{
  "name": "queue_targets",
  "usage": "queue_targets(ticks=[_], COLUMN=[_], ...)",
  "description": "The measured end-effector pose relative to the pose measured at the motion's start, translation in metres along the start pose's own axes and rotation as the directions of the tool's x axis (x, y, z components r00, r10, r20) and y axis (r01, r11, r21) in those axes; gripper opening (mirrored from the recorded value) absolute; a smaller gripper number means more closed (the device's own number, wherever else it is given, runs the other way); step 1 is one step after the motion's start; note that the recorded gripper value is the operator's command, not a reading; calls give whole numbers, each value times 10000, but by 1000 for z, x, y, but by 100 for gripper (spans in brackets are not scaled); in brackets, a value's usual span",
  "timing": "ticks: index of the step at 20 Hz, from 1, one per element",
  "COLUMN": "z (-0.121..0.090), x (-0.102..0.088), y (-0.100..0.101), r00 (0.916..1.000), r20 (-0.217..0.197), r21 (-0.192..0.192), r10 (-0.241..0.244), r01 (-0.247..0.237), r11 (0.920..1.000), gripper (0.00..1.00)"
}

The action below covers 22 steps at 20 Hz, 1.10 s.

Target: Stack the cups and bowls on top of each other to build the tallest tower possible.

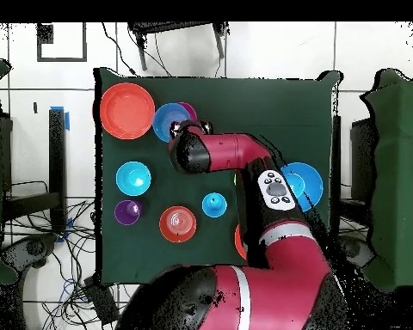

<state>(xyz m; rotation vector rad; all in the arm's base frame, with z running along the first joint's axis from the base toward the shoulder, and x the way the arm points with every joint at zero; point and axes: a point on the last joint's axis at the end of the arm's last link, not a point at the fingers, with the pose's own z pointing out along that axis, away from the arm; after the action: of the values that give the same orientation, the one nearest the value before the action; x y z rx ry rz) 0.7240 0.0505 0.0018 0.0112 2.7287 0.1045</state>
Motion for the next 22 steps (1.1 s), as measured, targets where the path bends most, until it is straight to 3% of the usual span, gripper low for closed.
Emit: queue_targets(ticks=[13, 22], z=[-34, -40], x=[-38, -45], y=[-15, -21], r00=[9974, 9964], r20=[722, 849], r21=[250, 315], r10=[-2, 34], r01=[-16, -61], r11=[9997, 9995], gripper=[0, 0])
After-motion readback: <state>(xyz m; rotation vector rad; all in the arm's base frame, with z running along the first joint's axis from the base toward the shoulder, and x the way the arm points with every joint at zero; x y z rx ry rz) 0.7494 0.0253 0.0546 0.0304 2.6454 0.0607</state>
